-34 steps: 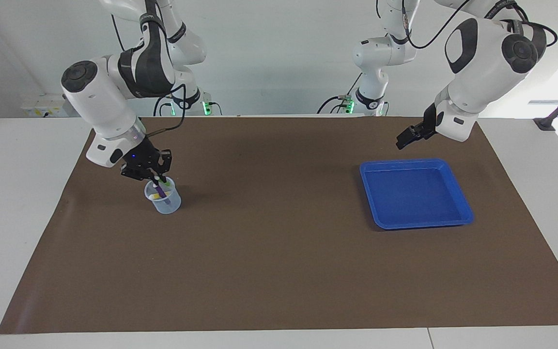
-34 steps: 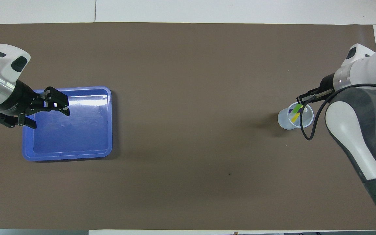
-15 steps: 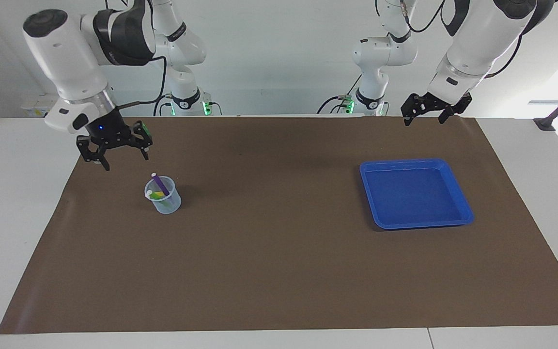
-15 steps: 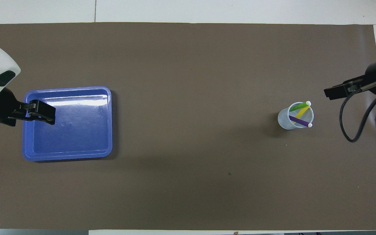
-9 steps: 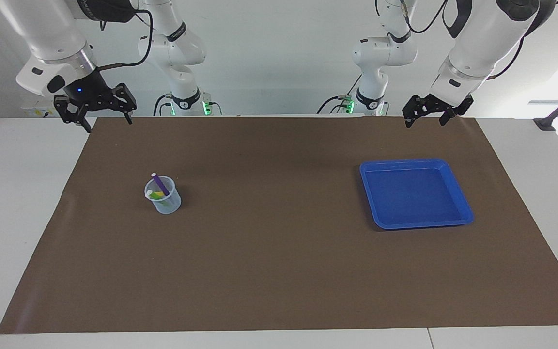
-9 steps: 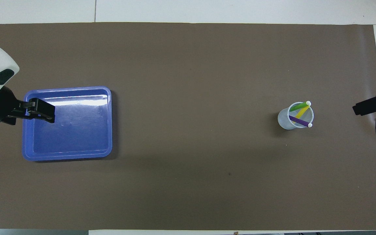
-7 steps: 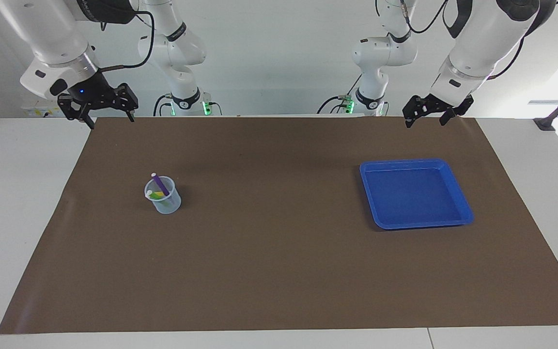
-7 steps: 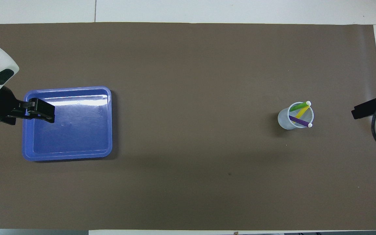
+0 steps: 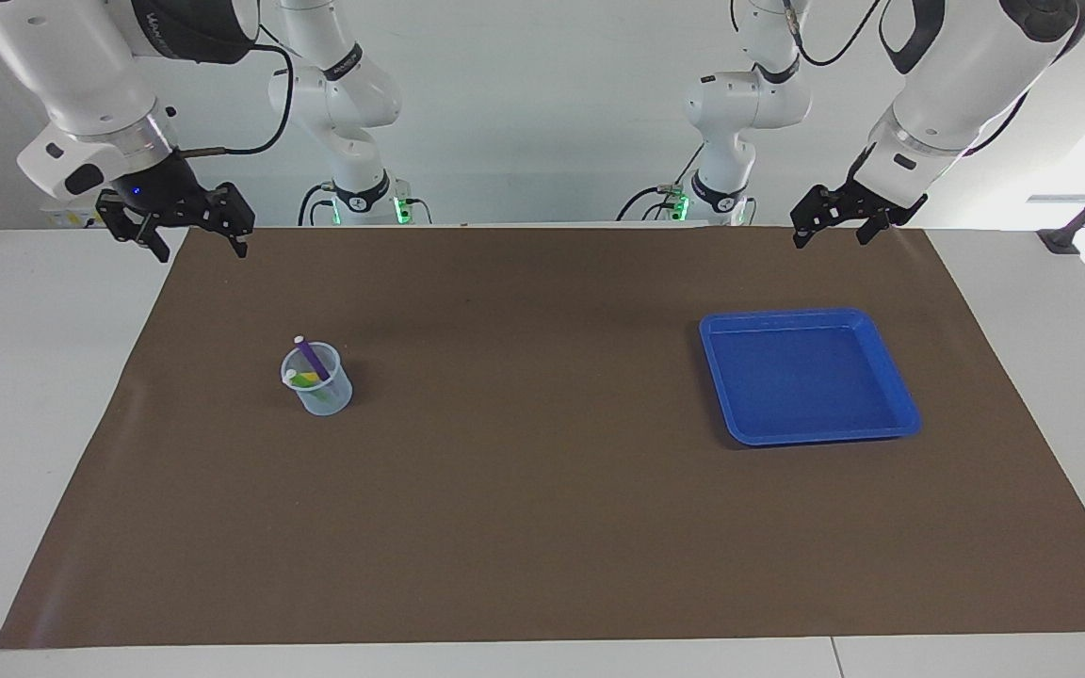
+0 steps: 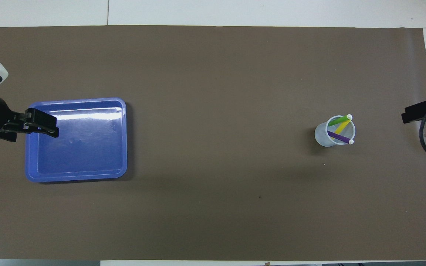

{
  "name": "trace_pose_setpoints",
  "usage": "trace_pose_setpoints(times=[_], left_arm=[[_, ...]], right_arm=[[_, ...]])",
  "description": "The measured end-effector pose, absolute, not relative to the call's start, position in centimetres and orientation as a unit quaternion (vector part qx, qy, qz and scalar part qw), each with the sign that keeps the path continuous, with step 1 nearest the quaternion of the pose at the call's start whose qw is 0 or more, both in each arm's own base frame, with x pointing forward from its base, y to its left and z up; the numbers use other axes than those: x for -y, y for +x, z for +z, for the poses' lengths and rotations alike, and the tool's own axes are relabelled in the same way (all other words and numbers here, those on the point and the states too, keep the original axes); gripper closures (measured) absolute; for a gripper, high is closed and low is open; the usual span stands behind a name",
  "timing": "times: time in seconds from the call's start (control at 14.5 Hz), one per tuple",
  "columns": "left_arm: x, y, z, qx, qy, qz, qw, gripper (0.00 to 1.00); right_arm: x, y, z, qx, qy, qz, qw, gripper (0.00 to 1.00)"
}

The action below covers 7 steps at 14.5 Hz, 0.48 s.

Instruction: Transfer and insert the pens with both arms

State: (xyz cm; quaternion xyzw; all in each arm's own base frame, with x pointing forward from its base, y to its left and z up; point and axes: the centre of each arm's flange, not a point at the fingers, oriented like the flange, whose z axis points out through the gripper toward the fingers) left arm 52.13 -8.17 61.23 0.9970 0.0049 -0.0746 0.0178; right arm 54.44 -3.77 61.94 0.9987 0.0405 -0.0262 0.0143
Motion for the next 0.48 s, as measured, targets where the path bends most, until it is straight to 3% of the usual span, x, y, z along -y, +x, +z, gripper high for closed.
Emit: trace_pose_setpoints(times=[0.48], left_arm=[[8.43, 52.1, 61.23, 0.0, 0.997, -0.074, 0.018, 0.0]], right_arm=[[3.47, 54.48, 61.28, -0.043, 0.998, -0.031, 0.014, 0.0]])
